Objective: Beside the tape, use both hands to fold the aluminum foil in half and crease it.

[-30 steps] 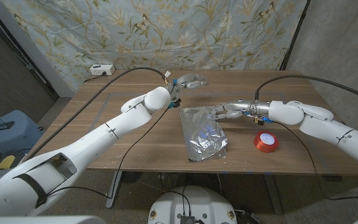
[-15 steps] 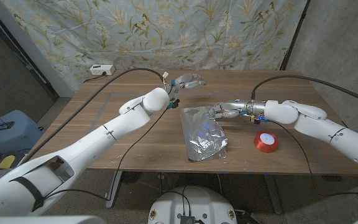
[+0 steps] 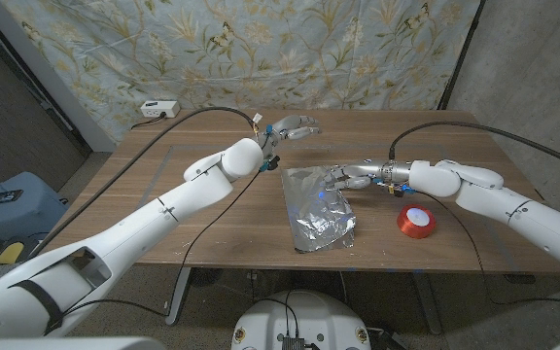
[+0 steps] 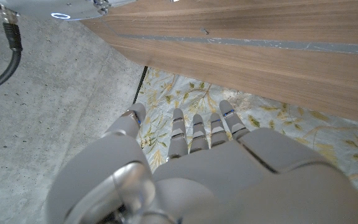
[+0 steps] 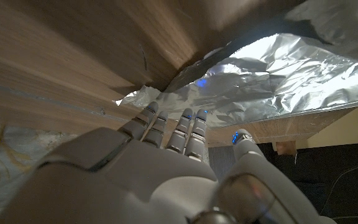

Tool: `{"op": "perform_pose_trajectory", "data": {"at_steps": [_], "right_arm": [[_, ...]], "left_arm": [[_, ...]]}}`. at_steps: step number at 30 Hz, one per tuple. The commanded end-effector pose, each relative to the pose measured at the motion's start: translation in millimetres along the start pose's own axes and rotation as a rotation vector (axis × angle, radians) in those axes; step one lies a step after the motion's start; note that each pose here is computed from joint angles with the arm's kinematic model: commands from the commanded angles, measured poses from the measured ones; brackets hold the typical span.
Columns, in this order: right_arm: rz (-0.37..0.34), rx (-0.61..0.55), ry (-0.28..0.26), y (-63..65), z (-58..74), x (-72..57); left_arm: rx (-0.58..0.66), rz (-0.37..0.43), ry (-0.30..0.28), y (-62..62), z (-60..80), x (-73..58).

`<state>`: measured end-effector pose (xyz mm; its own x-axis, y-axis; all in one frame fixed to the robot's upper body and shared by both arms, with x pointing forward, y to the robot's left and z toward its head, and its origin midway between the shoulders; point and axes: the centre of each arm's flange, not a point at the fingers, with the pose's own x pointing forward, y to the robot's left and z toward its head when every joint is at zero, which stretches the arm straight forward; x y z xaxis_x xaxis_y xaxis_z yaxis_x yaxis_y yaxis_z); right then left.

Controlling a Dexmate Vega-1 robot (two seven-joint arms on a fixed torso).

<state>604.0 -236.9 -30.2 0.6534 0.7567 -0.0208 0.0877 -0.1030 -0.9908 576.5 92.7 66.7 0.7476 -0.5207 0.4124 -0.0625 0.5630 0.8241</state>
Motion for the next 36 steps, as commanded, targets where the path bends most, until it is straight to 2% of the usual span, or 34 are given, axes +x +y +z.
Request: {"op": "perform_pose_trajectory", "data": {"at_steps": [1, 9, 19, 29, 36], "right_arm": [[0.0, -0.01, -0.012, 10.3, -5.7, 3.4], [-0.003, 0.013, 0.011, 14.9, -21.5, 6.6], [0.015, 0.007, 0.025, 15.0, -32.0, 8.2], [0.015, 0.005, 0.045, 13.6, -38.7, 7.6], [0.016, 0.007, 0.052, 13.3, -39.7, 7.6]], "left_arm": [[0.021, 0.014, -0.001, 0.2, -1.3, -10.5], [0.022, 0.015, 0.021, 2.2, -8.8, -14.1], [0.034, 0.003, 0.012, 4.7, -11.9, -17.6], [0.063, -0.014, -0.006, 8.4, -16.2, -23.2], [0.104, -0.065, -0.021, 13.4, -22.7, -30.7]]}}
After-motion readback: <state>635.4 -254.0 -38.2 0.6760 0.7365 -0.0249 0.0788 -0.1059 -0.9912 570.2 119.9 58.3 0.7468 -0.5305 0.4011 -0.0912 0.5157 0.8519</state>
